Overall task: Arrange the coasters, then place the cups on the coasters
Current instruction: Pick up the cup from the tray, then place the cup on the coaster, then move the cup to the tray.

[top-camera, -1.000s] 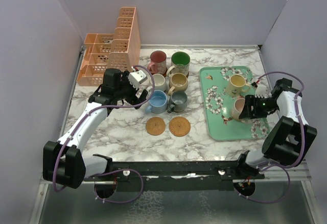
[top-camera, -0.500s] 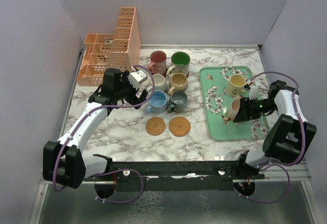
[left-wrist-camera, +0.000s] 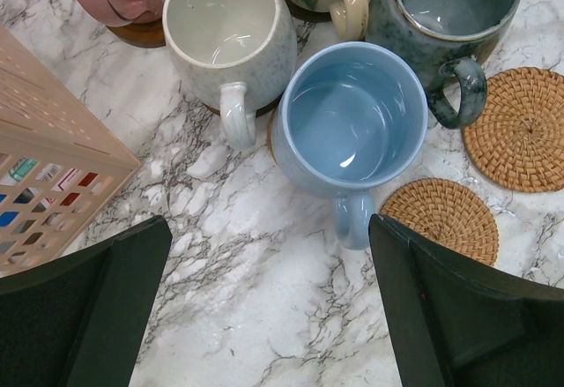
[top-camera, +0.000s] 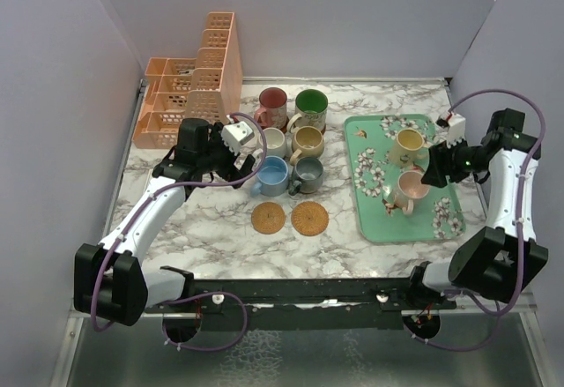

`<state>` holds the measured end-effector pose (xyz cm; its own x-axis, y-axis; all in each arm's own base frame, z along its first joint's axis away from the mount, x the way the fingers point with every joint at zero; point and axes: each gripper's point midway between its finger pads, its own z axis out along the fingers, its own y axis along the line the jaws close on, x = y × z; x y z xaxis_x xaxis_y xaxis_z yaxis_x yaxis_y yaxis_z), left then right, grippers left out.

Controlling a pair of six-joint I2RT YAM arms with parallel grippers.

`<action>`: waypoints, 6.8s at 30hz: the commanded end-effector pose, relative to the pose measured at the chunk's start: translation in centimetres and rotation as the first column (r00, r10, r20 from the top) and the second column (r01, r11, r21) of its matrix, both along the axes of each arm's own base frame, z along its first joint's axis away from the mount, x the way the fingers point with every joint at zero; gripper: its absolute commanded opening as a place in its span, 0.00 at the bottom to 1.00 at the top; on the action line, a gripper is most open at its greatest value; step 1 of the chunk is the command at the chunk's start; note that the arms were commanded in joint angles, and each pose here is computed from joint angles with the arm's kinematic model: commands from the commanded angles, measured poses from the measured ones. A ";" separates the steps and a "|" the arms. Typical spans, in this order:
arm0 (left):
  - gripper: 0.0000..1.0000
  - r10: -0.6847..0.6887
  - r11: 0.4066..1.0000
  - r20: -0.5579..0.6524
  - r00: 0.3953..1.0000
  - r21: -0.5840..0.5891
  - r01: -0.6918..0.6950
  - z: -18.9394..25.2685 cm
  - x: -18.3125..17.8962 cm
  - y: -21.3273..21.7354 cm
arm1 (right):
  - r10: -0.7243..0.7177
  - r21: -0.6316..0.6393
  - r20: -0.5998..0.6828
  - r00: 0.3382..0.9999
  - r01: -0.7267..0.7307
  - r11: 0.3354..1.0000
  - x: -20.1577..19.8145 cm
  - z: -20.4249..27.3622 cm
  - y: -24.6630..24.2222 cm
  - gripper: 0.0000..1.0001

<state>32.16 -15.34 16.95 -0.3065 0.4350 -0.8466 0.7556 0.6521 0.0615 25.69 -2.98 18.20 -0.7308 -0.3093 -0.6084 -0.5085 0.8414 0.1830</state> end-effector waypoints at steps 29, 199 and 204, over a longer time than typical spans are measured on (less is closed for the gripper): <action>0.99 -0.027 0.999 0.017 1.000 -0.030 0.027 0.7 -0.2 -0.5 | 0.329 -0.355 -0.084 0.940 -0.337 0.872 7.9 -8.8 -0.6 0.59; 0.99 0.386 0.923 0.232 0.893 -0.083 -0.377 14.0 8.9 8.4 | 0.082 -0.282 0.345 0.935 0.021 0.959 18.2 5.7 12.5 0.43; 0.99 0.313 0.947 0.245 0.918 -0.013 -0.320 14.0 7.9 6.8 | 0.012 -0.325 0.335 0.942 0.103 0.940 21.4 4.3 5.4 0.45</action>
